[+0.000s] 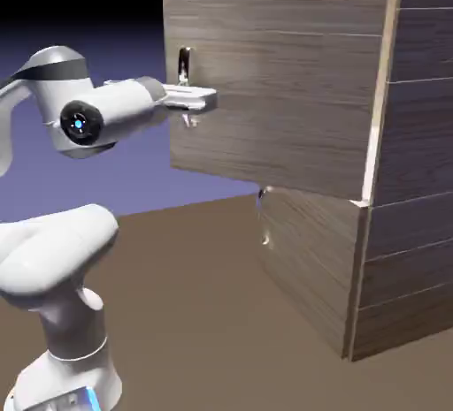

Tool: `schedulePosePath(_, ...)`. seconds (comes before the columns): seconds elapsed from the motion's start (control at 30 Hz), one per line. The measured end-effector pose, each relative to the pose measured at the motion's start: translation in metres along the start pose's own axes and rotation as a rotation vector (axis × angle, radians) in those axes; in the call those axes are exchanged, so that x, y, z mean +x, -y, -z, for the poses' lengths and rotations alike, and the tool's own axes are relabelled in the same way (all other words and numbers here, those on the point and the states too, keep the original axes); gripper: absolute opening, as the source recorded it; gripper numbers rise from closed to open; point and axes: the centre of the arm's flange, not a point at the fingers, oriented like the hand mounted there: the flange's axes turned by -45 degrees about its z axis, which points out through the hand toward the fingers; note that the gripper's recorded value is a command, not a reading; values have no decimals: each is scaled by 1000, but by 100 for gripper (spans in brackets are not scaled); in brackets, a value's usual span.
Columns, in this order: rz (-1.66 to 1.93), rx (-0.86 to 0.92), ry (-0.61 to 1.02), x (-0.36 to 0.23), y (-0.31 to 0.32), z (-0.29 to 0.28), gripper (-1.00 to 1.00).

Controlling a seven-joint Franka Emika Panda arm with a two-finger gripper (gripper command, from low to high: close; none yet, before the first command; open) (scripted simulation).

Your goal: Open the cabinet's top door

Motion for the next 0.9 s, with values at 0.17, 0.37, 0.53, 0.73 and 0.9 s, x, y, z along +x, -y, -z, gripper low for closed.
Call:
schedulePosePath(0.17,-10,-26,3,1,6,10,-100)
schedulePosePath(0.37,0,-143,0,0,24,49,-100)
schedulePosePath(0.53,0,-235,0,0,44,79,-100)
schedulePosePath(0.73,0,-347,0,0,71,113,-100)
schedulePosePath(0.9,0,-448,0,0,99,141,-100)
